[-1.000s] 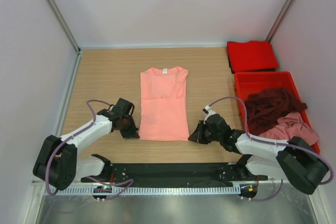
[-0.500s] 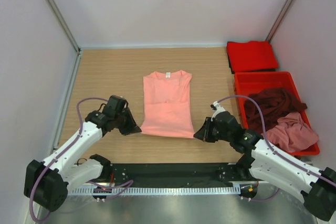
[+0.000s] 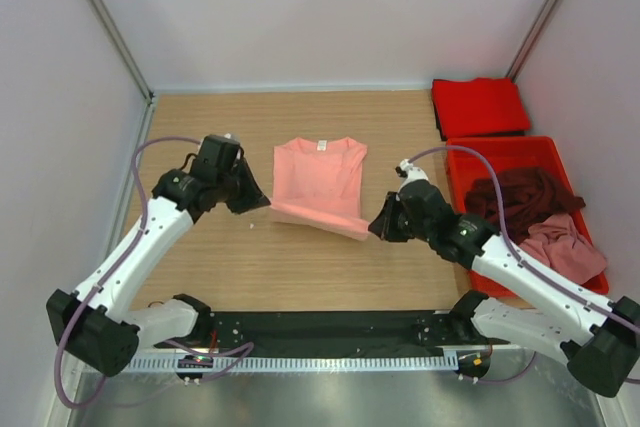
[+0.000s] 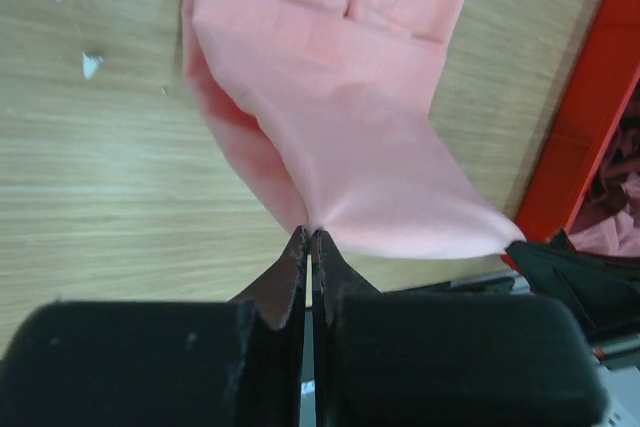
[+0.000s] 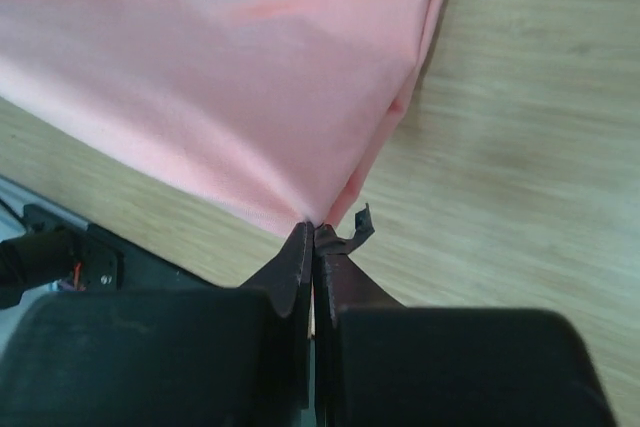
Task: Fold and stack the t-shirts
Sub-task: Fold the tshirt
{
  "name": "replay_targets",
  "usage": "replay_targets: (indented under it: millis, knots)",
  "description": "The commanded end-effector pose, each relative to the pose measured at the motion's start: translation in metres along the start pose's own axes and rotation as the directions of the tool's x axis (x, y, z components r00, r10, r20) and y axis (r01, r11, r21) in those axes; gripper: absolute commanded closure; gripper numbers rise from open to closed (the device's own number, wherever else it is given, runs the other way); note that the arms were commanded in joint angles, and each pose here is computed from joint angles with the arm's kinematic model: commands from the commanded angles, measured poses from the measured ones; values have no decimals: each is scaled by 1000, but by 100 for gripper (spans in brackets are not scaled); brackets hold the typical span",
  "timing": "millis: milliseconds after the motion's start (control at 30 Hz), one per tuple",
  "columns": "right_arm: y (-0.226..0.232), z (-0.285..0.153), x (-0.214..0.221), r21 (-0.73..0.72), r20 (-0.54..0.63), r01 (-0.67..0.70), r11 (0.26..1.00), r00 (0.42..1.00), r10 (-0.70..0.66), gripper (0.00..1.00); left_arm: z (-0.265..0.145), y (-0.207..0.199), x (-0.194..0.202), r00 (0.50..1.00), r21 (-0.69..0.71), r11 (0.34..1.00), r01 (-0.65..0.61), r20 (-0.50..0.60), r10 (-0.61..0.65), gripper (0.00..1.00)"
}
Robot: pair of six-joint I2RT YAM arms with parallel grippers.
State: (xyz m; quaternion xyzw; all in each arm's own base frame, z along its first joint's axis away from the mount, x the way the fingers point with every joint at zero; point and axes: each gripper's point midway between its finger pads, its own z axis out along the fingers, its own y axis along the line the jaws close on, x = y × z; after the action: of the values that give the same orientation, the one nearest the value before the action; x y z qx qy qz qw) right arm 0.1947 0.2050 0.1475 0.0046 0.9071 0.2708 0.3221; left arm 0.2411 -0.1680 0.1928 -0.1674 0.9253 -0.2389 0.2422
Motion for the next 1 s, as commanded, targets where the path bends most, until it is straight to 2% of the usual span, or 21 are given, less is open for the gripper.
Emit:
replay_targets:
  millis: [0,133,200,433,733,867,967]
  knots:
    - [-4,-4,-40,117,74,99,988,991,-108,99,-4,1,-36,994,-101,994,-45,99,55,100]
    - [11,1,-90,179,118,161,971,976,-183,99,-1,-24,-67,989,-85,995,-55,133,66,100]
    - [9,12,-99,208,100,172,963,976,-195,99,4,-35,-86,985,-86,994,-61,154,74,100]
    - [-5,33,-149,266,134,135,954,975,-175,99,34,-55,-136,979,-89,995,-49,192,65,100]
    - [-18,73,-192,243,150,133,961,974,-172,99,86,-80,-184,978,12,999,-41,204,38,100]
    - [-23,93,-206,248,158,135,959,971,-178,99,119,-74,-202,980,7,1000,-18,199,16,100]
    - [-32,113,-213,269,145,136,954,973,-180,99,129,-74,-219,975,20,1000,-10,220,6,100]
